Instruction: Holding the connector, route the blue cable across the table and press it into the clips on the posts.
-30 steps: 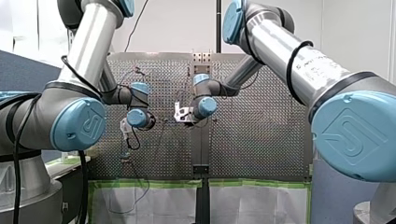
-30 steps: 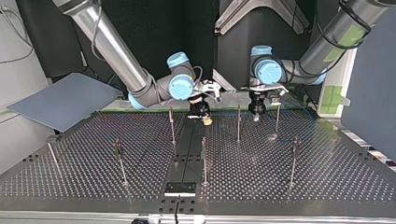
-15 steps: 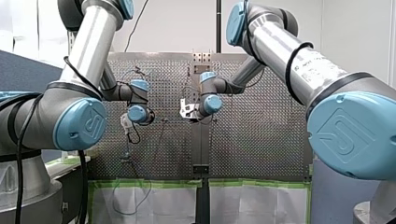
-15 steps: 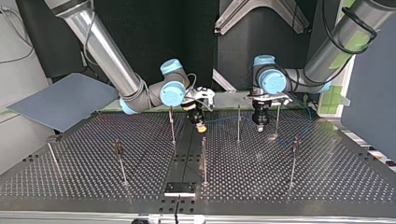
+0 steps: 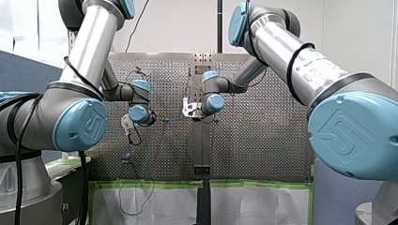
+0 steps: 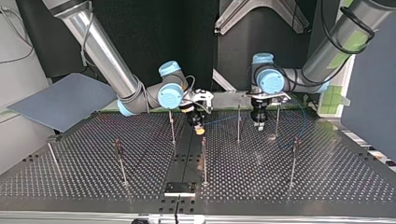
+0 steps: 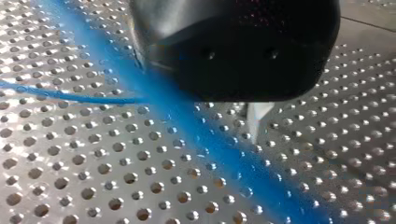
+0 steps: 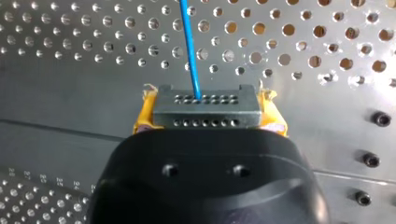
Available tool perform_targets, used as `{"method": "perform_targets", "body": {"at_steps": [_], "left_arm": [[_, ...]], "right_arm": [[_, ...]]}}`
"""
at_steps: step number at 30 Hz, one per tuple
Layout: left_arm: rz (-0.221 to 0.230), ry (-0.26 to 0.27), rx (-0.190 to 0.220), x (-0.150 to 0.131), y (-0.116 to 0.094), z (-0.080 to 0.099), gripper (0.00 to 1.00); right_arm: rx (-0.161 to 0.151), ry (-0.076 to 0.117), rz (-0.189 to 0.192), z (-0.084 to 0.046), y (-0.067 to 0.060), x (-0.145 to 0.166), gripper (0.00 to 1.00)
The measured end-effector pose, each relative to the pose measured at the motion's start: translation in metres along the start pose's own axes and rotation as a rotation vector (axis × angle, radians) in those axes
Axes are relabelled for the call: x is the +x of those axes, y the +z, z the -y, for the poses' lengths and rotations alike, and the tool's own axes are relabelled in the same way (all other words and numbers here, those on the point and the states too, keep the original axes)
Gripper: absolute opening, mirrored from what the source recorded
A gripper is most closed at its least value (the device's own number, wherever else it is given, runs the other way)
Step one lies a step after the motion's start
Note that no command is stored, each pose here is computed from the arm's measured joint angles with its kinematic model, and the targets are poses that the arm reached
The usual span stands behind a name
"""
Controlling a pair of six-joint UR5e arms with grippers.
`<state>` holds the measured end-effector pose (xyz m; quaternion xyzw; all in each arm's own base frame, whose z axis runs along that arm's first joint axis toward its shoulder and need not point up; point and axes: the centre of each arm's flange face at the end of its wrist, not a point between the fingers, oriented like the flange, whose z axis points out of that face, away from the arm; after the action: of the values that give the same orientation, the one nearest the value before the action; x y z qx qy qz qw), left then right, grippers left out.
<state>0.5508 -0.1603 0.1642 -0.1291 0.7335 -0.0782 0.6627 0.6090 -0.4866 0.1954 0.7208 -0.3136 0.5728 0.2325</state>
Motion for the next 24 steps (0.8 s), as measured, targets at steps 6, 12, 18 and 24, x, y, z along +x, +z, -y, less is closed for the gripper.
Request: {"method": "perform_targets", "body": {"at_steps": [6,12,18,24], "left_arm": [[-0.057,0.034,-0.028,0.007,-0.01,0.004,1.0],[-0.105,0.081,-0.04,0.014,-0.022,0.012,1.0],[-0.158,0.106,-0.031,0.016,-0.048,0.021,1.0],[-0.171,0.116,-0.041,0.0,-0.067,0.03,1.0]], "right_arm": [[-0.004,0.003,0.004,-0.004,0.0,0.0,0.0],[-0.016,0.01,0.005,-0.014,0.001,0.0,0.0],[-0.027,0.017,0.005,-0.023,0.002,0.001,0.0],[-0.015,0.018,0.006,-0.022,0.002,0.001,0.0]]}}
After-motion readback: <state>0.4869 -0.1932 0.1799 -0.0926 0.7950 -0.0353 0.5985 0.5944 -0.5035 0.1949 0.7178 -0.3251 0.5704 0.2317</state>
